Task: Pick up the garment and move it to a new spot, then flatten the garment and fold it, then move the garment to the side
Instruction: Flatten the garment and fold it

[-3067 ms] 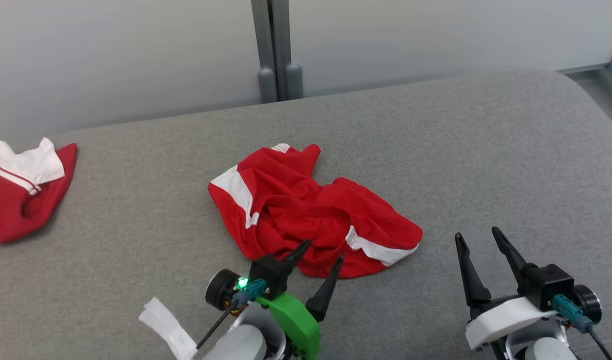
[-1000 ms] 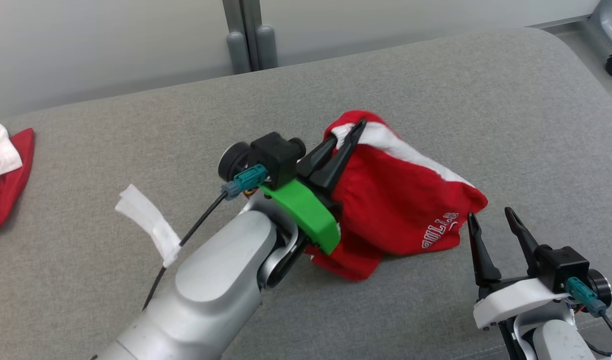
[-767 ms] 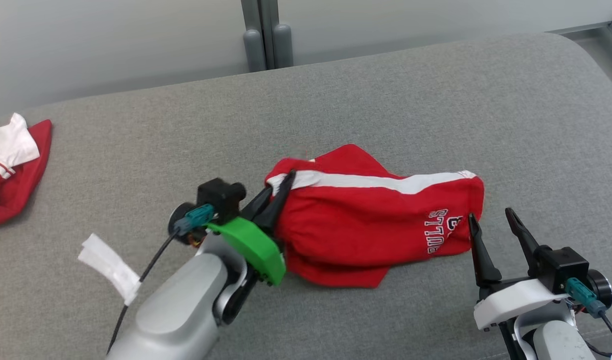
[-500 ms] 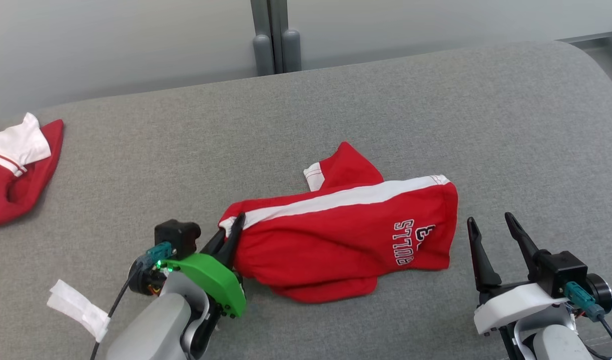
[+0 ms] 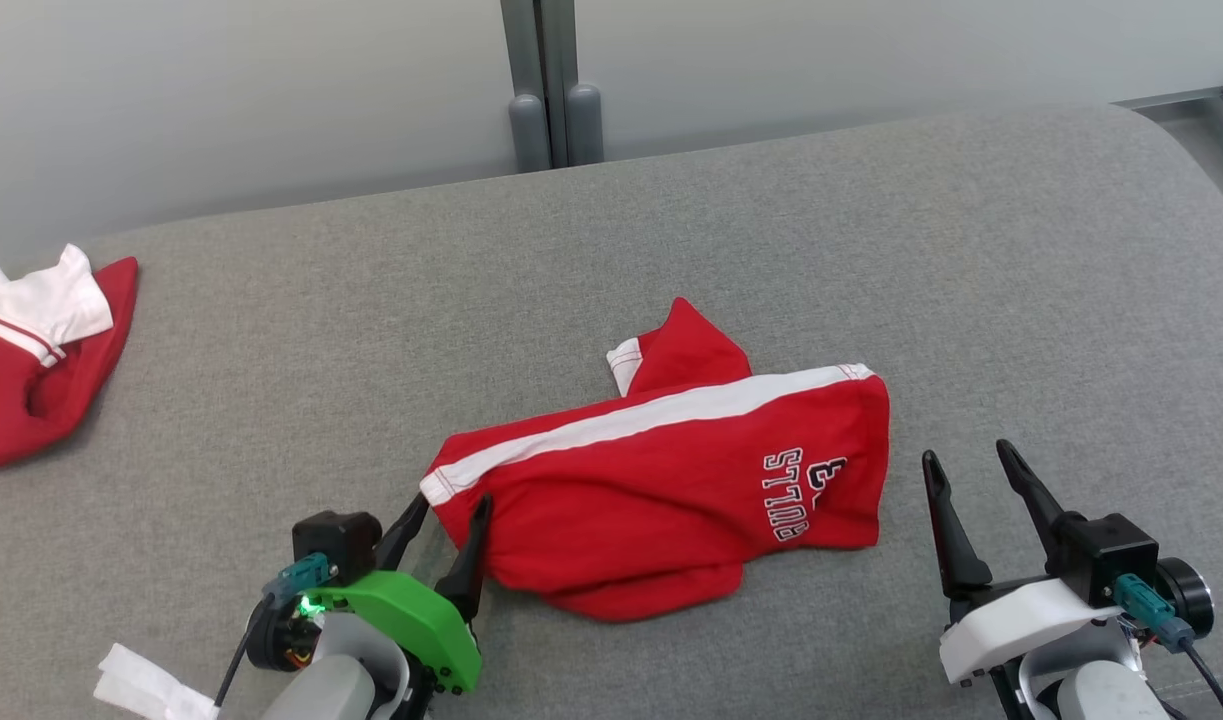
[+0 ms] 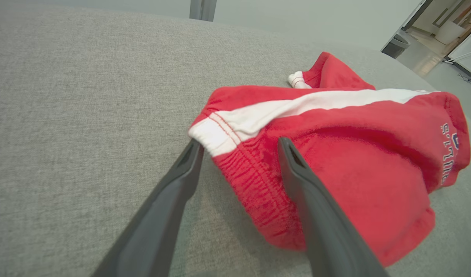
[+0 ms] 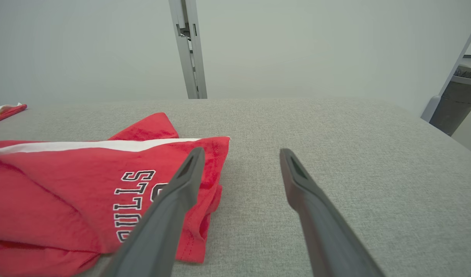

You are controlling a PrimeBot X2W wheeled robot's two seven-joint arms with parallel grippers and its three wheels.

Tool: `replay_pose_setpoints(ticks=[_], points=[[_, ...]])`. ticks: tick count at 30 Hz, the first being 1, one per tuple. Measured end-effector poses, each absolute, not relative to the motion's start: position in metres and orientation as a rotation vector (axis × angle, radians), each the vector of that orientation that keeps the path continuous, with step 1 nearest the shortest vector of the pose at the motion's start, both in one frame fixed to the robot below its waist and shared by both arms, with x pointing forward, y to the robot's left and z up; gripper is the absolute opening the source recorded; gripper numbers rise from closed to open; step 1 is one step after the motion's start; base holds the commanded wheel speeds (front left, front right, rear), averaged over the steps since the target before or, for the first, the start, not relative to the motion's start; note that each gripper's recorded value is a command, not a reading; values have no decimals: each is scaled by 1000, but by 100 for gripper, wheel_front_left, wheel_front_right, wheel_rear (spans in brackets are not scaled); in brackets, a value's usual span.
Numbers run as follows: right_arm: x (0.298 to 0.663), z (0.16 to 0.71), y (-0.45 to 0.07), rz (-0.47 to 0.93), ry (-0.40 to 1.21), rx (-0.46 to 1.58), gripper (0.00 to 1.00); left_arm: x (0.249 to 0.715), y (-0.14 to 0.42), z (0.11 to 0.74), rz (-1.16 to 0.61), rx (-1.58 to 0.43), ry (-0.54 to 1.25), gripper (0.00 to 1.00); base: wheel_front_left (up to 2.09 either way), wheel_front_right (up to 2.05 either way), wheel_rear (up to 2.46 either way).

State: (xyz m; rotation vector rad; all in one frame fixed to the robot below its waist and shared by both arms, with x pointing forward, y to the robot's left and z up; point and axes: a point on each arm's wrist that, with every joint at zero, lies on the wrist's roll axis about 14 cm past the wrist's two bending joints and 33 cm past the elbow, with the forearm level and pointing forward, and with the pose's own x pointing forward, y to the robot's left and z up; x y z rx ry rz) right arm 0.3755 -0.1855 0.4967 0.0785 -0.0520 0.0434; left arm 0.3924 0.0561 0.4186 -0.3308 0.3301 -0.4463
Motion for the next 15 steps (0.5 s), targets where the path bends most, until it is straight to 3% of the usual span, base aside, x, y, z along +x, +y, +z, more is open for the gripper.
replay_pose_setpoints(ticks=[7, 15], points=[[370, 498, -188, 36, -55, 77, 100, 380, 69, 412, -404, -327, 333, 100, 0, 0, 0], [371, 502, -186, 42, -68, 72, 100, 388, 95, 447, -305, -365, 182, 100, 0, 0, 0]])
